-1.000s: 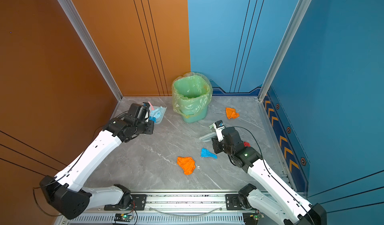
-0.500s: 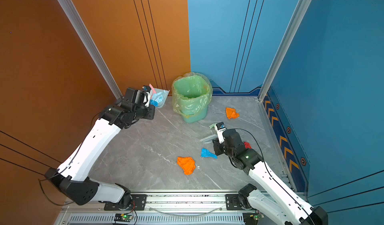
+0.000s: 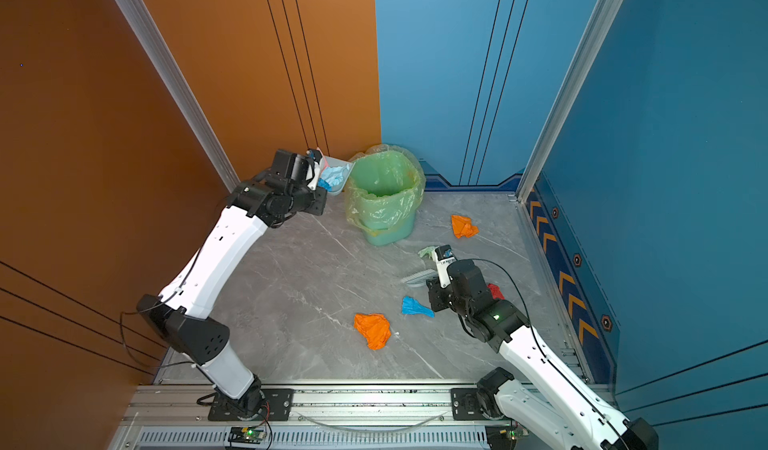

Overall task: Sweep away the paper scraps from the table
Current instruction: 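Carry the dustpan up over the bin rim with the left gripper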

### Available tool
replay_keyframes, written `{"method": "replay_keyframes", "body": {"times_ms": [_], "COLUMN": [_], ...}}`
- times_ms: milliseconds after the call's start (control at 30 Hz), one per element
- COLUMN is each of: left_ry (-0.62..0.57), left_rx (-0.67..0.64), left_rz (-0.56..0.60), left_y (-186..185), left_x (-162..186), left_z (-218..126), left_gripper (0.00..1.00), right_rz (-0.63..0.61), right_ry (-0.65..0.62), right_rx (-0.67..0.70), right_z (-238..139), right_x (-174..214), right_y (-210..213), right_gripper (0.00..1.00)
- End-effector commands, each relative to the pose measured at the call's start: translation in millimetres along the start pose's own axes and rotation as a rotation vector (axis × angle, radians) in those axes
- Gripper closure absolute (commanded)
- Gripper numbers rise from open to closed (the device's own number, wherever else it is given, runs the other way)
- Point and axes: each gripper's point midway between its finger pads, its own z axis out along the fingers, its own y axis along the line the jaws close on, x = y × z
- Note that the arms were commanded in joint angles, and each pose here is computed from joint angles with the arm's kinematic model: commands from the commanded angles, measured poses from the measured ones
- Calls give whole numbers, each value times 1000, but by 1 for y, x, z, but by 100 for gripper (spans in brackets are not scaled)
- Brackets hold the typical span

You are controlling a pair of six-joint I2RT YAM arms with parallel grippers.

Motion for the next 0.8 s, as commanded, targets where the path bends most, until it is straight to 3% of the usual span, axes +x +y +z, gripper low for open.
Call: {"method": "replay_keyframes", "body": {"times_ms": [0, 333, 767], "left_ry": [-14, -59, -152], "left_rx": [33, 75, -34], "left_rz": [15, 35, 218], "left_y": [-8, -41, -60], "left_x": [-15, -48, -80], "left_z": [10, 43, 63], "left_gripper": [90, 90, 88], "right_rz": [24, 42, 61], "right_ry": [-12, -14, -9], "right_rx": [51, 52, 34], "right_z": [-5, 1, 3], "right_x": [3, 5, 6], "right_y": [-11, -16, -13], "right_gripper": [100, 100, 100]}}
